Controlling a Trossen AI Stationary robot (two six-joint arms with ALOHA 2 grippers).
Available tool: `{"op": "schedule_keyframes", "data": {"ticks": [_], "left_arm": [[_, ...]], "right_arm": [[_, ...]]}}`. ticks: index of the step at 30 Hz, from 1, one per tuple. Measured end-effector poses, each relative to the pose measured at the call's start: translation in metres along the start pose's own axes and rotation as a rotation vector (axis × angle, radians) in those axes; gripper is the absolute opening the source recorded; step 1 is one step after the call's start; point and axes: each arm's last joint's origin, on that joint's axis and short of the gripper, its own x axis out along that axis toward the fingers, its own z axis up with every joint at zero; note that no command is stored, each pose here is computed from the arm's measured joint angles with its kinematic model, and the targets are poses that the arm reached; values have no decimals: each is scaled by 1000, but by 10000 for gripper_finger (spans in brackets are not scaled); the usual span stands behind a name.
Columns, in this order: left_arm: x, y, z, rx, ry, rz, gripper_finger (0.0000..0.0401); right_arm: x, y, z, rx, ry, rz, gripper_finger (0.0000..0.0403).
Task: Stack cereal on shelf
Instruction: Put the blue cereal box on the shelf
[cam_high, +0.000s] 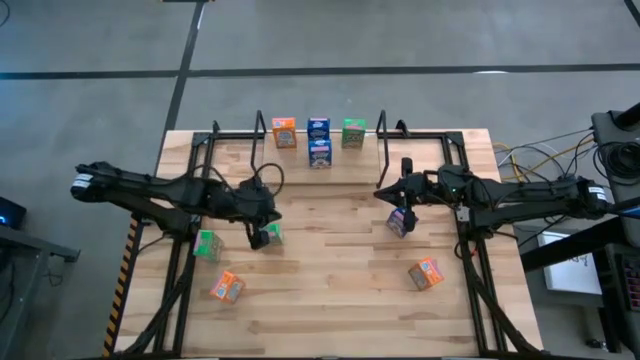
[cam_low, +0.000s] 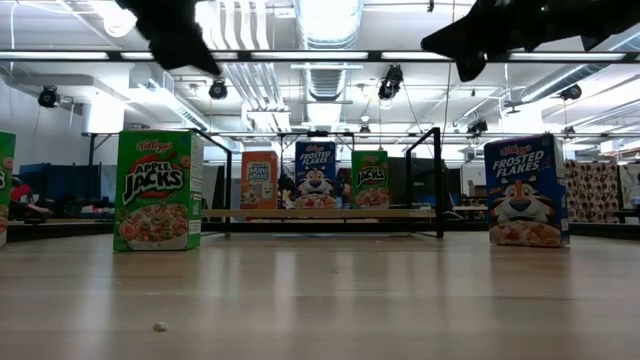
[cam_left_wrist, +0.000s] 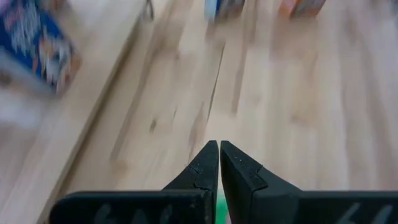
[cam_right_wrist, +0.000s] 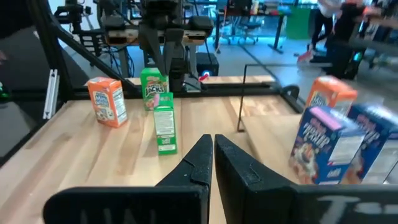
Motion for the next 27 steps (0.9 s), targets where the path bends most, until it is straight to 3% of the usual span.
{"op": "schedule_keyframes", "data": {"ticks": [6, 13, 19, 27], "left_arm": [[6, 3, -16, 6, 175, 57, 0], [3, 5, -16, 35, 164, 96, 0], [1, 9, -12, 102, 118, 215, 0], [1, 8, -10, 109, 95, 210, 0]], "right_arm": [[6, 0, -5, 71, 37, -1, 9], [15, -1, 11, 179, 126, -9, 9], [25, -3, 28, 265, 333, -35, 9], [37, -5, 43, 416, 683, -122, 9]]}}
